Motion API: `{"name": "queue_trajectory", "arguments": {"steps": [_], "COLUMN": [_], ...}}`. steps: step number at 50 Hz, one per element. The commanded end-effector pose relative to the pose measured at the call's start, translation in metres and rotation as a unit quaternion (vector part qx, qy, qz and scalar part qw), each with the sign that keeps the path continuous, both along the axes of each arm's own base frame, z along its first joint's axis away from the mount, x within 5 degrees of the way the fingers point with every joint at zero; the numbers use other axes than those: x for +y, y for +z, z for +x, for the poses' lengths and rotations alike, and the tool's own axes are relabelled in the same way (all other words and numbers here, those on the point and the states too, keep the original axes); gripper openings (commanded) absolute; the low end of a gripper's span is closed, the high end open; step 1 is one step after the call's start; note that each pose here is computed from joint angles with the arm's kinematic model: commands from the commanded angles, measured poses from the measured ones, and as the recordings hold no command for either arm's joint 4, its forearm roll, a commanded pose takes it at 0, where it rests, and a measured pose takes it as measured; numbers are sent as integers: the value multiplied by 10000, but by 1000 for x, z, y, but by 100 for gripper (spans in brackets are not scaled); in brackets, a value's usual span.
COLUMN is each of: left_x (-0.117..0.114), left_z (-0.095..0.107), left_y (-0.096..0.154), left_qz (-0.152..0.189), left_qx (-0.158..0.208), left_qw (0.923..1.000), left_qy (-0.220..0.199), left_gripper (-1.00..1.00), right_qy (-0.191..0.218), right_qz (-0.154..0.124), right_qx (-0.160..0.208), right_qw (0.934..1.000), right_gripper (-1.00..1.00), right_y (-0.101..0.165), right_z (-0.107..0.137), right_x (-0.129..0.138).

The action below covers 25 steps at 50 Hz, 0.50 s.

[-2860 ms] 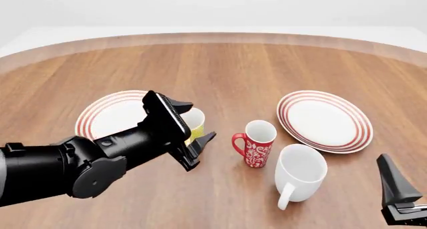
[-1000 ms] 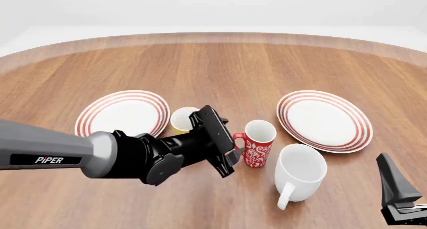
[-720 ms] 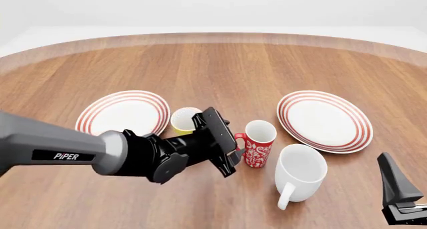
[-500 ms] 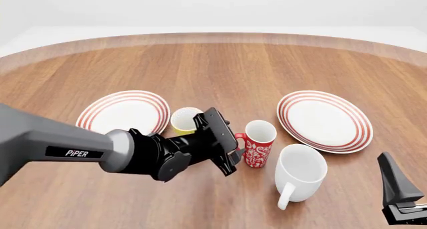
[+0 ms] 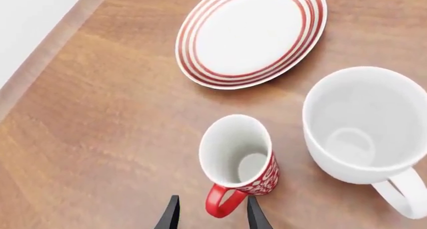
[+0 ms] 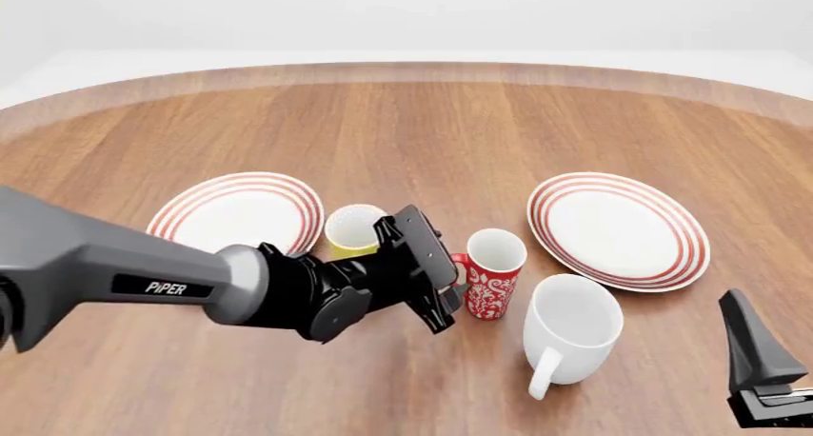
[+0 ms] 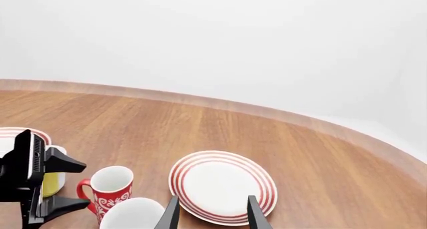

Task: Put the red mug on the left plate.

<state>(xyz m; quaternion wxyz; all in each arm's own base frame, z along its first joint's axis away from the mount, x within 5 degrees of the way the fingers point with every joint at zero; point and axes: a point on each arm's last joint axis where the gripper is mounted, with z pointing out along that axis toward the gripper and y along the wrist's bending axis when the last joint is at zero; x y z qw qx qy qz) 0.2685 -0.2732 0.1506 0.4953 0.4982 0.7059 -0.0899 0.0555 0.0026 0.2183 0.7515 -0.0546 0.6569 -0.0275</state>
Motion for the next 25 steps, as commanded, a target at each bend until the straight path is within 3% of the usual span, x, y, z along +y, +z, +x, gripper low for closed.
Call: {"name": "queue_trajectory", "arguments": {"steps": [1,14,15,25], "left_x": [-2,-6,-6,-5], "left_z": [2,2,1,-3], "left_y": [-2,0,0,0], "left_qz": [12,5,0,-12], "left_qx": [15,31,30,44], "left_qw": [10000,10000,10000,10000], "left_qy": [2,-25,-32,-52], "left_gripper": [100,100,-100,-100], "right_qy": [-4,-4,-5,-9], "right_qz": [0,-7,-8,-10], "right_qx": [-11,-25,-26,-30], "right_qw": [10000,10000,10000,10000], "right_gripper": [100,100,100,100], "right_y": [1,3,3,0], "right_z": [0,0,0,0], "right_x": [0,0,0,0]}}
